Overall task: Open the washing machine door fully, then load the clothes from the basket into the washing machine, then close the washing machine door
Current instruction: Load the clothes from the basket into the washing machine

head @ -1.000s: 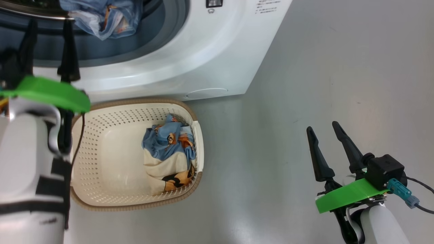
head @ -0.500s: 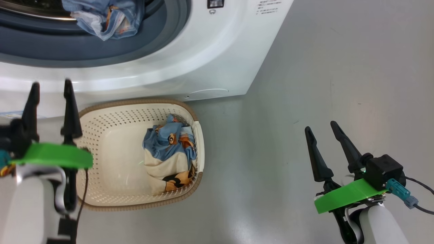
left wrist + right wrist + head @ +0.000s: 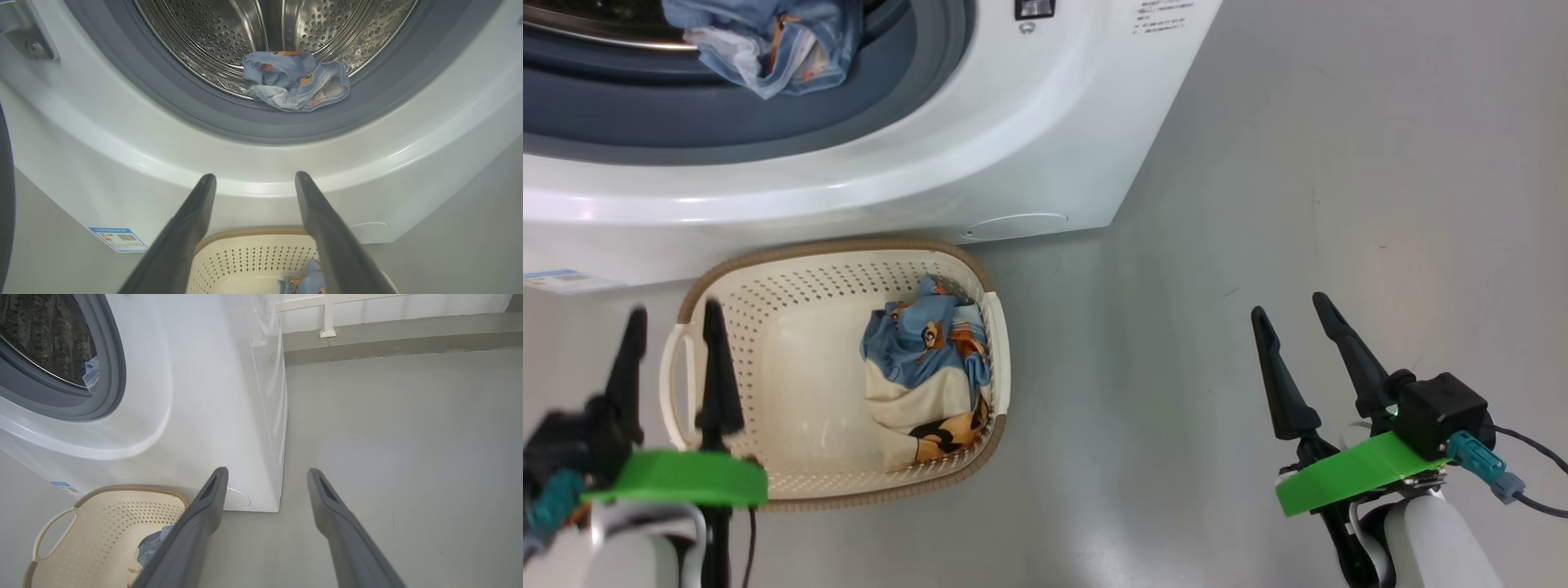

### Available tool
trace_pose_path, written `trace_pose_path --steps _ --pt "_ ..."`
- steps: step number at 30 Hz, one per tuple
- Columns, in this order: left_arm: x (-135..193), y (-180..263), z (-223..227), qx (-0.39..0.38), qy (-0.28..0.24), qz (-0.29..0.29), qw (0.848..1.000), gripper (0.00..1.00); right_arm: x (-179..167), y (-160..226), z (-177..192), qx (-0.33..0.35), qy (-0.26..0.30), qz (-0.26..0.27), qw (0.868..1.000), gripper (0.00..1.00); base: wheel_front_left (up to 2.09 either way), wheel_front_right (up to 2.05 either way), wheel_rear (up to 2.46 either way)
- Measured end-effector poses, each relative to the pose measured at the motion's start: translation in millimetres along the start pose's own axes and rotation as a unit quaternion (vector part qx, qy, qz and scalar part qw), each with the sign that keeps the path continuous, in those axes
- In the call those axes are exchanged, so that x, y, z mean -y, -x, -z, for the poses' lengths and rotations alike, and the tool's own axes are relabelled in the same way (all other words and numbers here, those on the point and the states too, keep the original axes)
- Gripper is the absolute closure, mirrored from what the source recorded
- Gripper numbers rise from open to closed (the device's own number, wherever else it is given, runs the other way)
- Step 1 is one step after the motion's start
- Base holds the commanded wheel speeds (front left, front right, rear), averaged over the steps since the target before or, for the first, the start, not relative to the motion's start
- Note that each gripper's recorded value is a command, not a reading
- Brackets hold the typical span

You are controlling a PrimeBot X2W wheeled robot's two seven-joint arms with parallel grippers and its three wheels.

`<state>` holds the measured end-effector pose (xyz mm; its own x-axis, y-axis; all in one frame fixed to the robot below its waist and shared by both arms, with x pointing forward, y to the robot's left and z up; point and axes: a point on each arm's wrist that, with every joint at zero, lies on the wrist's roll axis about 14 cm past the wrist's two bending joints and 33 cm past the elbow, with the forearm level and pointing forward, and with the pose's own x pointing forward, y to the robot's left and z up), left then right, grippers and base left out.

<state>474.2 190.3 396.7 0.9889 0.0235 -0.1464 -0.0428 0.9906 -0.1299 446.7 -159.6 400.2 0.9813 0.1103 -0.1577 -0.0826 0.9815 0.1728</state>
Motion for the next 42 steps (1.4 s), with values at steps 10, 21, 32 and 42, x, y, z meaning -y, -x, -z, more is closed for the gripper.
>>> trace_pose_path --steps 10,21,32,42 --pt "-7.9 28.7 23.6 -0.038 0.003 -0.020 0.999 0.00 -0.4 0.4 -1.0 0.001 0.001 -0.001 1.000 0.00 0.00 0.00 0.00" --pt "-10.8 49.8 39.3 -0.067 -0.001 -0.026 0.997 0.00 -2.2 0.1 -0.2 0.000 0.000 -0.003 1.000 0.00 0.00 0.00 0.00" --pt "-6.6 49.0 40.2 -0.068 0.005 -0.026 0.997 0.00 -1.2 0.5 0.6 -0.001 0.000 -0.002 1.000 0.00 0.00 0.00 0.00" --pt "1.2 27.8 20.5 -0.032 0.008 -0.007 0.999 0.00 -1.1 -0.5 0.4 0.000 -0.001 -0.002 1.000 0.00 0.00 0.00 0.00"
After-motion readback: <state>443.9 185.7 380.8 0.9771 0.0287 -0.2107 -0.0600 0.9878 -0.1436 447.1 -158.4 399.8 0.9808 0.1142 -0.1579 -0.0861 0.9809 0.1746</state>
